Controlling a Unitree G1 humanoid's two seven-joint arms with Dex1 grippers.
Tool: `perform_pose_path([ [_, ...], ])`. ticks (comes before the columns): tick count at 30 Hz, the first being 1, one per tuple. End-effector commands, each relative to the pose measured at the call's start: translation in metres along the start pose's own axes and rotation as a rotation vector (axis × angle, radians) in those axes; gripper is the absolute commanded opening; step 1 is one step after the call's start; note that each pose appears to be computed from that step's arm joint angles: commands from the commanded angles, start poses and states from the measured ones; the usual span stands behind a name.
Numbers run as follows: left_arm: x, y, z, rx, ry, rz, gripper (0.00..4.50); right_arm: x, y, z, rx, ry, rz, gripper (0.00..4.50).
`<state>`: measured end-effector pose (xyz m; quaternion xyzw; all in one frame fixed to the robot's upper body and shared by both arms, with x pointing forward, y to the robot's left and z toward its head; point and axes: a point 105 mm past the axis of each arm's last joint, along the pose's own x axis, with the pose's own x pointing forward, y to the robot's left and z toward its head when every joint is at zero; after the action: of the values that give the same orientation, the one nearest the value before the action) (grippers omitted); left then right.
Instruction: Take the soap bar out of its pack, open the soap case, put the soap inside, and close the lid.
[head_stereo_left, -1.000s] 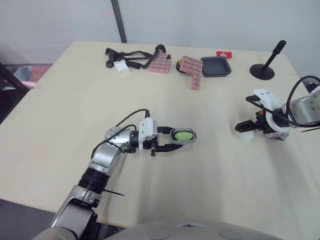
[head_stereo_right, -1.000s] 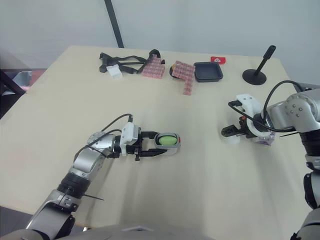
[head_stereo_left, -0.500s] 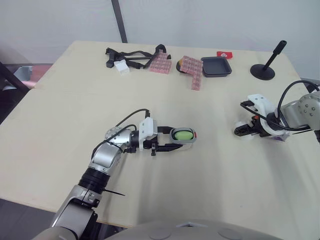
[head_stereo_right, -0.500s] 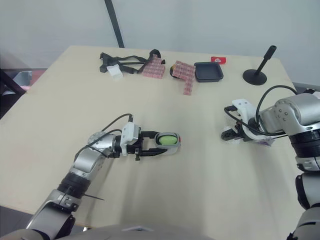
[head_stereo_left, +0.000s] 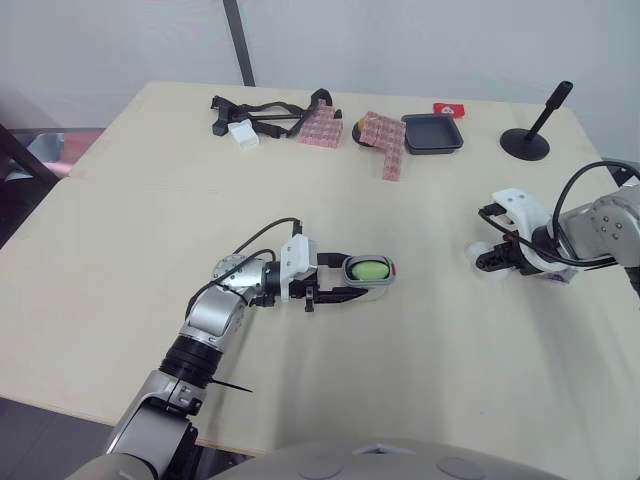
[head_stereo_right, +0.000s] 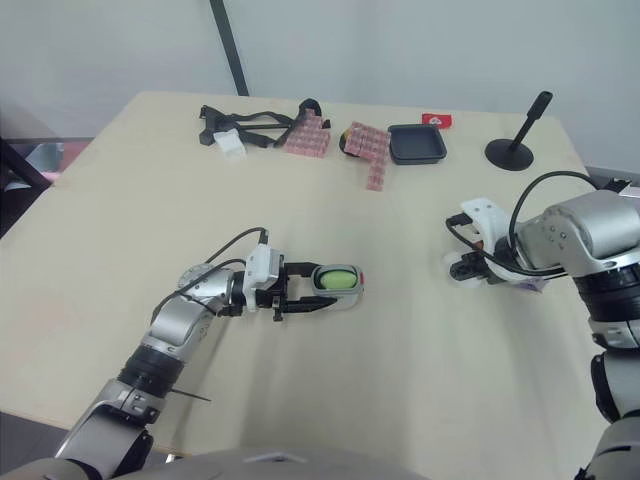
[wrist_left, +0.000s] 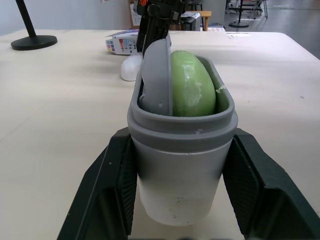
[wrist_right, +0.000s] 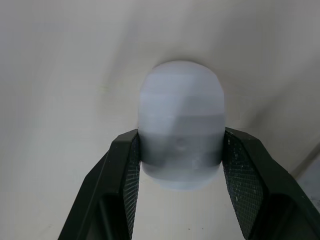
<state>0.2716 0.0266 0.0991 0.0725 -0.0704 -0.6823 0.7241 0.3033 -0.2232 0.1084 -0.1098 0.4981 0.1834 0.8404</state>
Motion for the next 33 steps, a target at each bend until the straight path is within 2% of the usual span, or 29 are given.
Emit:
perform_pose_path([
  [1,0.001,0.002,0.009,0.032,-0.022,-0.001,1.91,-0.008,0.014,0.016,-0.166,-0.13,0.066,1.91],
  [5,0.002,0.003,0.01,0.034,-0.024,-0.001,1.91,-0.022,0.02,0.028,-0.343,-0.248,0.111,1.91],
  [10,0.002,0.004,0.01,0.036,-0.021,-0.001,1.91,-0.042,0.028,0.039,-0.584,-0.3,0.167,1.91],
  [21,0.004,0.004,0.01,0.04,-0.022,0.001,1.91,-0.077,0.069,0.045,-0.879,-0.22,0.318,1.91],
  [33,0.006,0.006,0.01,0.045,-0.023,-0.002,1.91,-0.094,0.131,0.057,-1.058,-0.206,0.439,1.91],
])
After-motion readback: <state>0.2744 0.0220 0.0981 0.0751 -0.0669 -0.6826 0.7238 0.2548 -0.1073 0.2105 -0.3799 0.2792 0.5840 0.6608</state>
